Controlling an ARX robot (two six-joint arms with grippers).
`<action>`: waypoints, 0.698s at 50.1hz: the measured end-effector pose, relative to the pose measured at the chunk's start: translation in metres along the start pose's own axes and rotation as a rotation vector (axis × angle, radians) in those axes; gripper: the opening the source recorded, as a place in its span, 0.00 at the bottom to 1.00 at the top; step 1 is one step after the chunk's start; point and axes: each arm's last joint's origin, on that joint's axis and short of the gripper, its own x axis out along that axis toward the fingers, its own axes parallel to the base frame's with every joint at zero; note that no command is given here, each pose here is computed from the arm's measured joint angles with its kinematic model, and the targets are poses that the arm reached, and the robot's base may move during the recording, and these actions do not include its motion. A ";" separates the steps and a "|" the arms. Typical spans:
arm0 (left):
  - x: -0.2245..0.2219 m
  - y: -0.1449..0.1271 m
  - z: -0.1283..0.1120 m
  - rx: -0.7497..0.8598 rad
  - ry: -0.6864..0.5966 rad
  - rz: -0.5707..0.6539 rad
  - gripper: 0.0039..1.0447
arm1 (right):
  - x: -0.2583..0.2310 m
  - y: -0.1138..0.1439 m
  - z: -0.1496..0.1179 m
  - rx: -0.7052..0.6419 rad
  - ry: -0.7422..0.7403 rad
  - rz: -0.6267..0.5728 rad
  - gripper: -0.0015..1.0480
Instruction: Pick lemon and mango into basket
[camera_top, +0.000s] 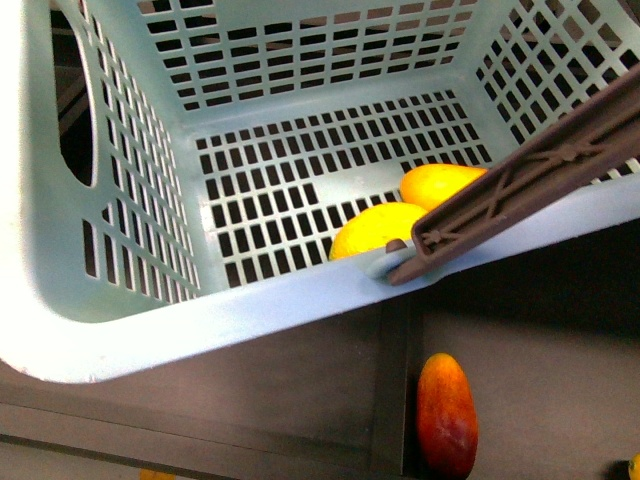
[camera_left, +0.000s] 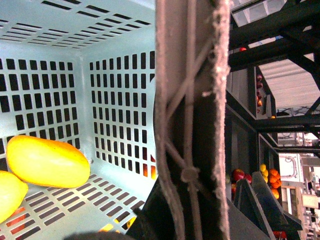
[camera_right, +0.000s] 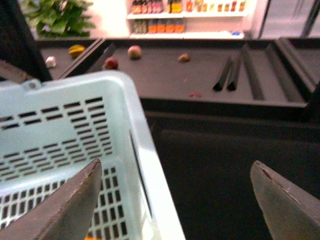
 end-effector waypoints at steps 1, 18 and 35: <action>0.000 0.000 0.000 0.000 0.001 0.000 0.05 | -0.002 -0.001 -0.003 -0.002 -0.026 -0.014 0.80; 0.000 0.000 0.000 -0.005 0.000 0.000 0.05 | -0.037 -0.016 -0.049 -0.021 -0.072 -0.036 0.25; 0.000 0.000 0.000 -0.004 0.000 0.000 0.05 | -0.059 -0.016 -0.070 -0.024 -0.076 -0.032 0.02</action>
